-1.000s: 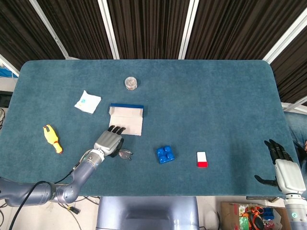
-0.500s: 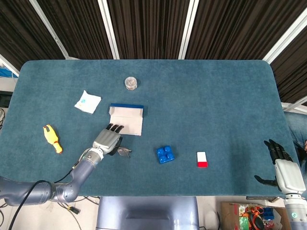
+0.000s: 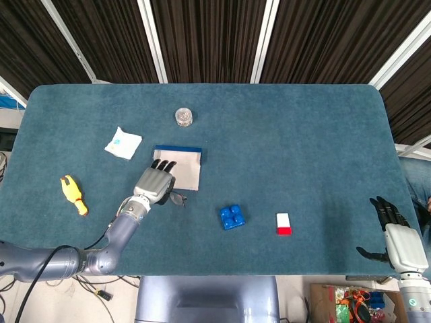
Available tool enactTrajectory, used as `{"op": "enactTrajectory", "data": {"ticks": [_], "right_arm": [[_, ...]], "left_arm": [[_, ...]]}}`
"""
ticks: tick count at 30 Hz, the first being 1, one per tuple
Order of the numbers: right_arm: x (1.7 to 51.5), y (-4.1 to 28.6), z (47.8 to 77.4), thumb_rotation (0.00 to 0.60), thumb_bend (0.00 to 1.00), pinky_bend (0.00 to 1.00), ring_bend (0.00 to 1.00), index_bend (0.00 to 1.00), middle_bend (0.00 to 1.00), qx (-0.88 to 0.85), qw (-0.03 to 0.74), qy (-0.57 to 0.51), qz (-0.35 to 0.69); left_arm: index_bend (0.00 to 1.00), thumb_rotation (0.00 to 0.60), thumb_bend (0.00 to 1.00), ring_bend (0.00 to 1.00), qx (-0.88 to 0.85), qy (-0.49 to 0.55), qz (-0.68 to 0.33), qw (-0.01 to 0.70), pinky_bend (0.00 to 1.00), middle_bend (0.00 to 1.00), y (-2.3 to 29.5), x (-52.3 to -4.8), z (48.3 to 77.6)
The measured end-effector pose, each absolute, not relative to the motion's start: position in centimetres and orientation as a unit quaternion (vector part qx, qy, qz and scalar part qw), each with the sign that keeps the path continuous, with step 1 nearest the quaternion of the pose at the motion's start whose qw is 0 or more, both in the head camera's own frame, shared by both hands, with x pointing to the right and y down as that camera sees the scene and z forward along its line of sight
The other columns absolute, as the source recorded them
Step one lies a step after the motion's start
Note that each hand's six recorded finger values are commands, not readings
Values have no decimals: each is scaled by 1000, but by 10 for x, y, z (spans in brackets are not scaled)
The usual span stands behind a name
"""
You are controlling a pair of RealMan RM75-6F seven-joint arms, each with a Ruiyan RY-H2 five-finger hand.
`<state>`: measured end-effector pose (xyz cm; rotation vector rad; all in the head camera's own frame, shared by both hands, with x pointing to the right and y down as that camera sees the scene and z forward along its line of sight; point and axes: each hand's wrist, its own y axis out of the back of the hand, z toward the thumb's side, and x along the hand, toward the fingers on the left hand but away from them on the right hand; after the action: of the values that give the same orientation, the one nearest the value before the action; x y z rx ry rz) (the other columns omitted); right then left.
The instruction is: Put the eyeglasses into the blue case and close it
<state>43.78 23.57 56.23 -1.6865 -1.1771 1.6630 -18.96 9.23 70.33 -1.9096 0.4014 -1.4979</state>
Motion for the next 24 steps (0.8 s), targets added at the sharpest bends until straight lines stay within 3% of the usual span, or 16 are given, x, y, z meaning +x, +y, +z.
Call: {"op": "enactTrajectory", "data": {"ticks": [12, 24], "right_arm": [[438, 235, 562, 600, 12, 173, 0, 0, 0, -617, 245, -435, 608], [439, 235, 562, 600, 12, 173, 0, 0, 0, -617, 240, -437, 609]], "left_arm": [[605, 600, 440, 0, -702, 178, -587, 361, 0, 31, 56, -165, 700], [606, 600, 440, 0, -679, 211, -610, 351, 0, 23, 33, -169, 721]]}}
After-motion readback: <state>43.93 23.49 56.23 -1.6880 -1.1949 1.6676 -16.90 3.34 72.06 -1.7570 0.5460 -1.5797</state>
